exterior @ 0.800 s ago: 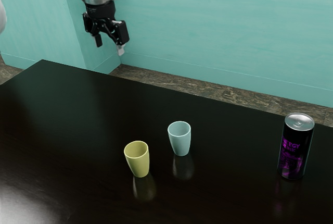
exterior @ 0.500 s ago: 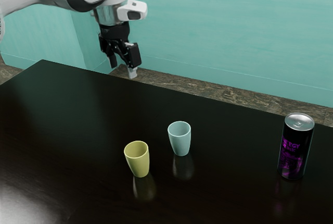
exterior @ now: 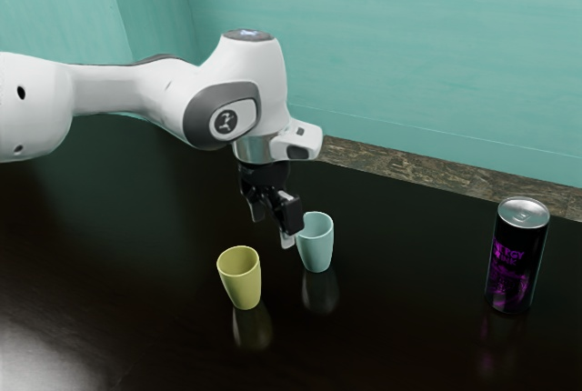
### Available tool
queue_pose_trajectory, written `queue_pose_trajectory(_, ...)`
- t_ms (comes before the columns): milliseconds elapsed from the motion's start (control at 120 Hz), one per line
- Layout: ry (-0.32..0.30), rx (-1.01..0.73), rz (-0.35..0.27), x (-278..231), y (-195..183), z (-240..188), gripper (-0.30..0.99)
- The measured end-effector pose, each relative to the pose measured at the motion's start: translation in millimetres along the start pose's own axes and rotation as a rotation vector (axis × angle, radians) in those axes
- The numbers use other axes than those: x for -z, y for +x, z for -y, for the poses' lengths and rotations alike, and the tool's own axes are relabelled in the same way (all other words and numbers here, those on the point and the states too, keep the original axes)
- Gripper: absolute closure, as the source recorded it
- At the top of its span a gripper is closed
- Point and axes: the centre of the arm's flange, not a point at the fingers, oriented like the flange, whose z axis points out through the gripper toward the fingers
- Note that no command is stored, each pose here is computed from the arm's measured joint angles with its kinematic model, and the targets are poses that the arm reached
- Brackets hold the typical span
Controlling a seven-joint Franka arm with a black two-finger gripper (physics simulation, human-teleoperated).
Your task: Place the left cup onto the right cup
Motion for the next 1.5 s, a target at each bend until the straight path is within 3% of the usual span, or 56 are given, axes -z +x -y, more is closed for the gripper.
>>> queue_pose_trajectory(225, -0.042, 0.062, 0.006, -30.2, -37.5, 11.9, 0.02)
queue_pose_trajectory(592, -0.030, 0.173, -0.015, -78.9, -25.6, 61.4, 0.02)
queue_pose_trajectory(1200, -0.026, 0.212, -0.018, -127.7, -21.2, 69.2, 0.02)
queue_pose_trajectory(1408, -0.037, 0.230, -0.013, -139.7, -21.9, 69.3, 0.17)
queue_pose_trajectory(1500, -0.037, 0.237, -0.016, -142.2, -22.2, 70.1, 0.17)
